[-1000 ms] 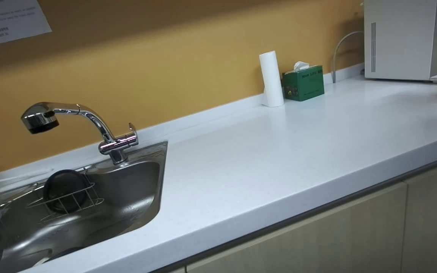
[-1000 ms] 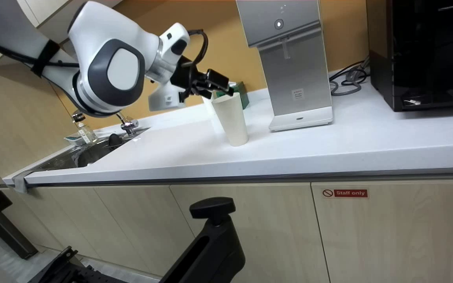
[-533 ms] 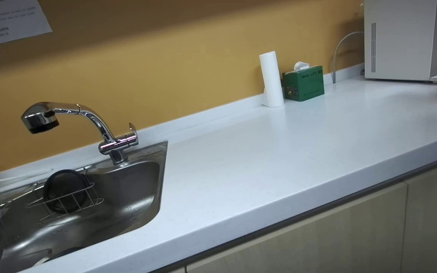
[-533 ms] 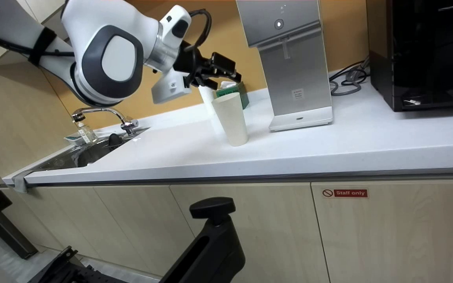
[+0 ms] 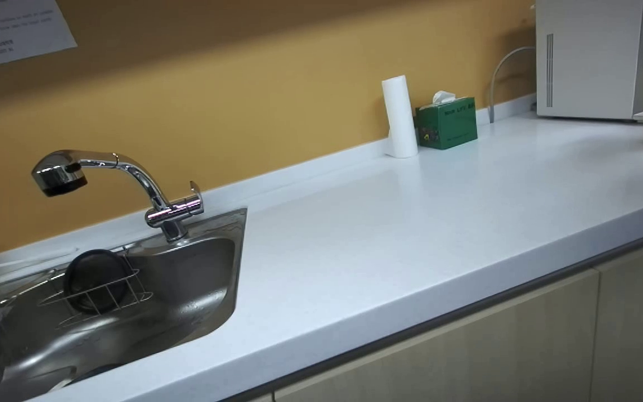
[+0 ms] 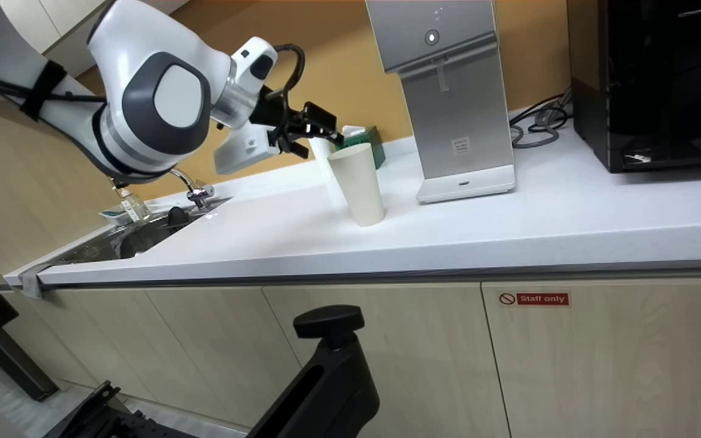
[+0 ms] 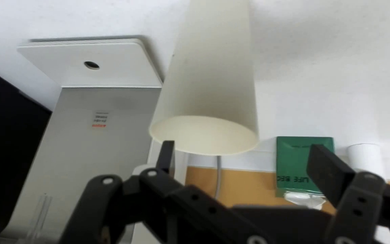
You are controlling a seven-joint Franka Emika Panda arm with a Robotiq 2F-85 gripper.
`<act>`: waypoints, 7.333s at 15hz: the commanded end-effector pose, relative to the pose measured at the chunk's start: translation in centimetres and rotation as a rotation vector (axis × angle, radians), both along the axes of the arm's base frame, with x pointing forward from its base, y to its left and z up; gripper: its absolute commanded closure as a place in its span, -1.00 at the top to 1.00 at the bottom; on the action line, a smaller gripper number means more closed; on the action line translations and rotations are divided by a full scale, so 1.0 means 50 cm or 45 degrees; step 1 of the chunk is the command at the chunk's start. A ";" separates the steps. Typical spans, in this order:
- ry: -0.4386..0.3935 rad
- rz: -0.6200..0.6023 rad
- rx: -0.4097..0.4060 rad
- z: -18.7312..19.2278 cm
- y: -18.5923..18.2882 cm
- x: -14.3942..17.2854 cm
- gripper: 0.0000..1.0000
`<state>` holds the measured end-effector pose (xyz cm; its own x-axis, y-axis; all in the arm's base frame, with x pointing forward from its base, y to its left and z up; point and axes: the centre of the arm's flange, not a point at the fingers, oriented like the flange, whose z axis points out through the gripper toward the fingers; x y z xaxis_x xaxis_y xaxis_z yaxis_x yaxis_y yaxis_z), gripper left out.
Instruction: Put the cup on the water dispenser
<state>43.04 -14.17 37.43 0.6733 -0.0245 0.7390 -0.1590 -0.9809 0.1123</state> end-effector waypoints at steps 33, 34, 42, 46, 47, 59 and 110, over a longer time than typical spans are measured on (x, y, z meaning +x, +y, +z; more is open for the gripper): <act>0.075 -0.220 0.110 -0.121 -0.017 -0.017 1.00; 0.056 -0.235 0.120 -0.124 -0.019 -0.014 1.00; 0.054 -0.182 0.199 -0.149 0.018 0.029 1.00; 0.019 -0.188 0.176 -0.143 0.017 0.053 1.00; 0.018 -0.192 0.172 -0.138 0.014 0.055 1.00; -0.024 -0.276 0.104 -0.143 -0.033 0.079 1.00; -0.108 -0.488 0.052 -0.093 -0.143 0.100 -0.17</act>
<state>48.05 -22.92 36.07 0.5568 -0.3006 0.7743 -0.5193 -0.8536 0.0420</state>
